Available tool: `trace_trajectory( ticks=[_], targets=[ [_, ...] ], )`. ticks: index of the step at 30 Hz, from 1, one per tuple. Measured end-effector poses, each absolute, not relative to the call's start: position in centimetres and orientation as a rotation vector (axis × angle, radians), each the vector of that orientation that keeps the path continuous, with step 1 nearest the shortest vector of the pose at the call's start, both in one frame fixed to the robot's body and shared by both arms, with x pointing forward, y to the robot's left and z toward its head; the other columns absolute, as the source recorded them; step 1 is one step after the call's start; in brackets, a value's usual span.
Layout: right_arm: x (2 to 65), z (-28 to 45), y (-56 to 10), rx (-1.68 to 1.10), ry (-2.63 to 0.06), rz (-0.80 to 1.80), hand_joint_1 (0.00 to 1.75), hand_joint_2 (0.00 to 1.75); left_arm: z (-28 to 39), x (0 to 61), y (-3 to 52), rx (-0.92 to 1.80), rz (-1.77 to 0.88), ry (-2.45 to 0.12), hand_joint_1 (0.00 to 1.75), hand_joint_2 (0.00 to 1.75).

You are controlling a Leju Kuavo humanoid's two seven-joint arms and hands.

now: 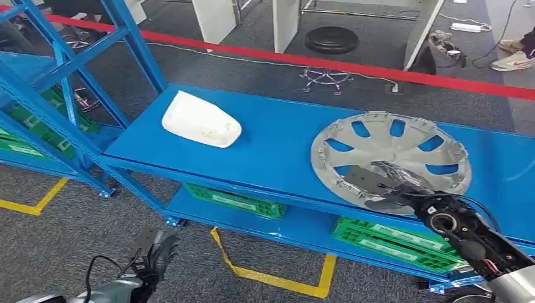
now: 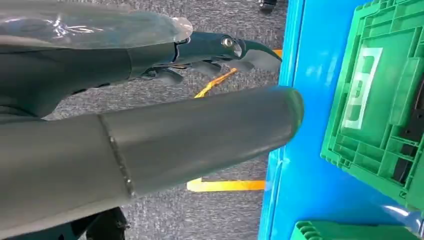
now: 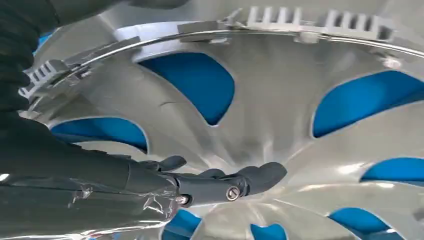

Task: Take the parts from the cabinet and place them on the table.

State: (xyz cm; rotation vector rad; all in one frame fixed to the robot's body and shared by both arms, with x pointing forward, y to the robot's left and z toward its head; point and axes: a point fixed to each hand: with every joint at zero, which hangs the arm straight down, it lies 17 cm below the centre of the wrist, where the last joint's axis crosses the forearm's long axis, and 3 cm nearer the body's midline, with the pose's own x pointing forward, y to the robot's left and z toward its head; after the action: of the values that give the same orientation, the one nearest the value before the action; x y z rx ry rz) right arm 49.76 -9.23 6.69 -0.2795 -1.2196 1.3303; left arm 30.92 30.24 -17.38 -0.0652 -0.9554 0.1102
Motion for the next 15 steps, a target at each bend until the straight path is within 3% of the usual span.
trace_trajectory(
  ticks=[15],
  targets=[
    [50.27, 6.93, -9.03, -0.304, -1.221, 1.342, 0.0, 1.75, -17.32, 31.01, 30.24, -0.064, 0.107, -0.959, 0.0, 0.0]
  ],
)
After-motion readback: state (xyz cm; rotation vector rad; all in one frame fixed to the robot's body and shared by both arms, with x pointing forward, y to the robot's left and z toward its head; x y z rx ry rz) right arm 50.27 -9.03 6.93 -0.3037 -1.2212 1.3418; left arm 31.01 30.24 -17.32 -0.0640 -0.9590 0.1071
